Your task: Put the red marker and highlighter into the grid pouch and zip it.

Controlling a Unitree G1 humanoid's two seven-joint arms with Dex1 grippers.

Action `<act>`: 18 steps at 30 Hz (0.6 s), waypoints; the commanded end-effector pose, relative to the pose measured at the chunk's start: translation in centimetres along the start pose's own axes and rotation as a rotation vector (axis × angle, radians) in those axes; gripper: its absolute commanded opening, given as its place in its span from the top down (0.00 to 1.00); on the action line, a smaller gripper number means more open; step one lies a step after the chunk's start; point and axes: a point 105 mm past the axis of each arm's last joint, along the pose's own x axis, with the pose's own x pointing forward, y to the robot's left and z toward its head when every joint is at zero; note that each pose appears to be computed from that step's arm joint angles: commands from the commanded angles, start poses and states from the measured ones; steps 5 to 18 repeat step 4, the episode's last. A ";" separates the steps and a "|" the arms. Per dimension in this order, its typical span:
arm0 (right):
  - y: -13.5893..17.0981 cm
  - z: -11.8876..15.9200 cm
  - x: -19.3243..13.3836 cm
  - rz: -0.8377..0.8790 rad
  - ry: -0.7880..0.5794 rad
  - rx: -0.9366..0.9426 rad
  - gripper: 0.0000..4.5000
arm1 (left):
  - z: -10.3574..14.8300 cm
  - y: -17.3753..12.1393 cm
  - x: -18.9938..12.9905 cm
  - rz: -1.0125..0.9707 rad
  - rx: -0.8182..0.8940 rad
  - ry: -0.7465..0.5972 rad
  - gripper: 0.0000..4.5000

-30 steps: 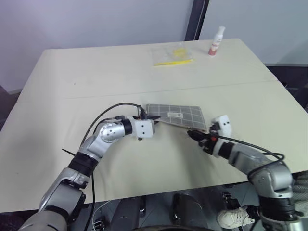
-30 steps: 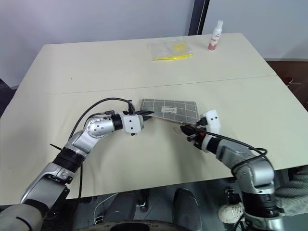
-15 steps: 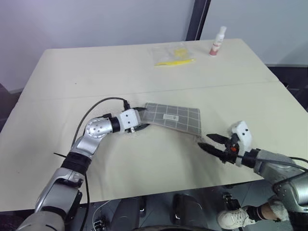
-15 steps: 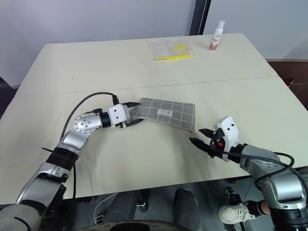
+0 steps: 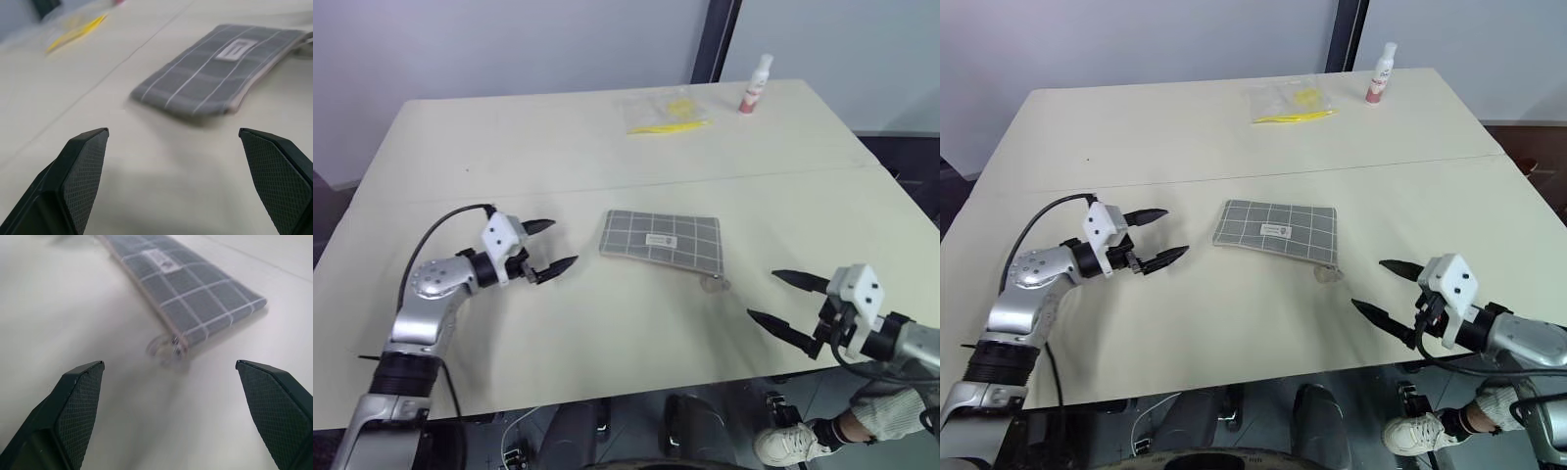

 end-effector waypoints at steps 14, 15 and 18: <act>-1.0 -0.9 -0.4 -0.064 0.008 -0.064 0.01 | 0.6 2.1 -0.8 0.127 0.004 -0.055 0.00; -1.0 -0.9 -0.4 -0.064 0.008 -0.064 0.01 | 0.6 2.1 -0.8 0.127 0.004 -0.055 0.00; -1.0 -0.9 -0.4 -0.064 0.008 -0.064 0.01 | 0.6 2.1 -0.8 0.127 0.004 -0.055 0.00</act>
